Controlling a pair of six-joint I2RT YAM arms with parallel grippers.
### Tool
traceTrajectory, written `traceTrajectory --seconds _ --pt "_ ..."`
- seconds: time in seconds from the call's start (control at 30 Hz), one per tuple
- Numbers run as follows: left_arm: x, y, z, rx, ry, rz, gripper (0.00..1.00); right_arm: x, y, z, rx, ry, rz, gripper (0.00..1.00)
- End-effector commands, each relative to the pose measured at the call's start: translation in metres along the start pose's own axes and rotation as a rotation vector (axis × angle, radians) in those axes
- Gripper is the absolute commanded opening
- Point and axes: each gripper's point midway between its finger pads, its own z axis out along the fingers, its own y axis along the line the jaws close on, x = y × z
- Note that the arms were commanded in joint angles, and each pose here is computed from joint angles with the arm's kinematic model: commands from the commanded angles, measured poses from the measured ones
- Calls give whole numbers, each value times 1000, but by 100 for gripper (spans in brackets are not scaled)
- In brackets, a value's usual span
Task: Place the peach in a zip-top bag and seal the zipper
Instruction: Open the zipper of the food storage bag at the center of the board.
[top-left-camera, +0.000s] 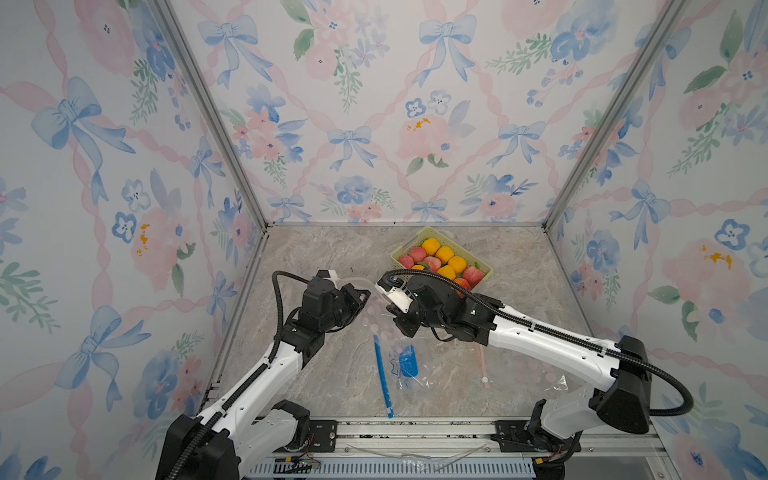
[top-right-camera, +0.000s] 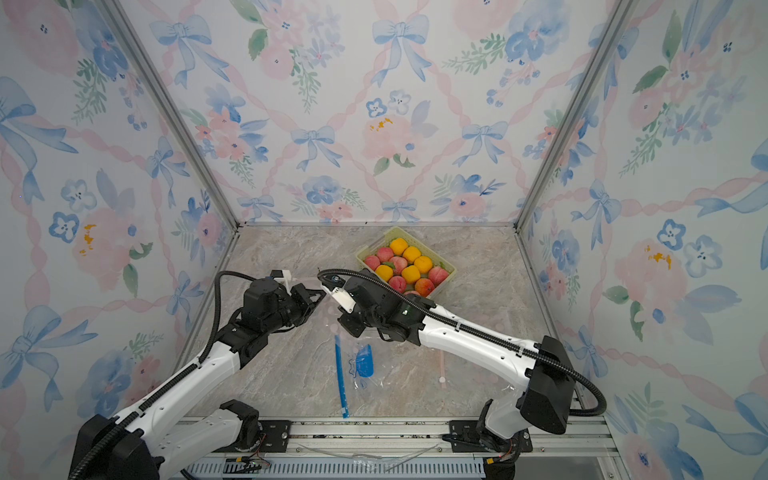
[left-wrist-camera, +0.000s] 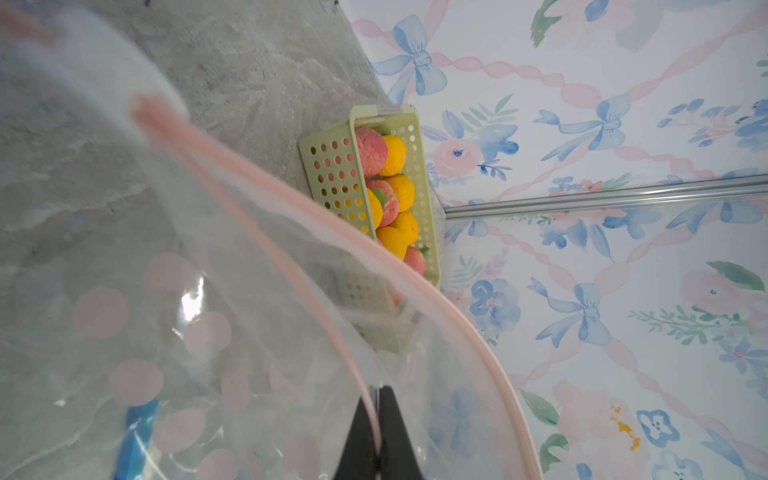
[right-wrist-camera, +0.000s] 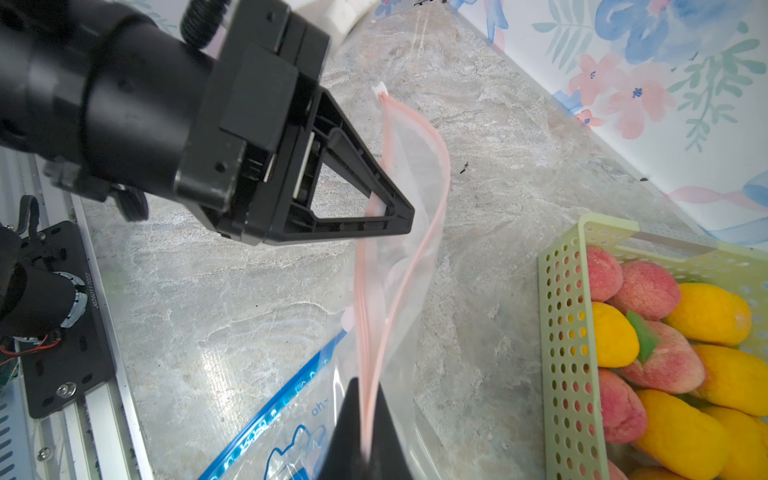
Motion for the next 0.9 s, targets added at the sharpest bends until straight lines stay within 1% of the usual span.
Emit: traceTrajectory --seconds 0.0,0.03,0.1,0.13,0.17,0.27,0.4,0.47,0.53,0.6,0.67,0.77,0.87 --pt "-16 -10 -5 -40 -45 137 0 -4 7 4 -17 -18 25 5" --pt "-19 -12 -8 -61 -50 184 0 -6 7 4 -19 -22 39 13" --pt "-26 -19 -15 -89 -65 277 0 -10 8 2 -28 -25 69 24" --pt "-28 -21 -19 -106 -67 328 0 -13 8 1 -34 -25 90 32" --pt "-31 -22 -23 -125 -70 374 0 -16 9 -1 -45 -24 114 38" --pt "-39 -28 -33 -182 -73 492 0 -29 9 -10 -84 -42 203 48" --pt "-43 -28 -37 -261 -20 630 0 -47 0 -22 -133 -102 349 55" --pt "-42 -22 -34 -307 23 672 0 -52 -10 -25 -139 -124 432 58" --pt "-39 -15 -30 -338 64 694 0 -52 -20 -23 -114 -121 482 58" --pt "-36 -8 -24 -350 92 698 0 -49 -28 -18 -73 -109 516 61" --pt "-34 -2 -18 -364 115 694 0 -45 -35 -7 -49 -101 578 65" --pt "-31 8 -9 -386 148 683 0 -38 -37 16 -66 -93 671 66" --pt "-25 14 1 -388 187 663 0 -31 -38 34 -72 -77 713 65"
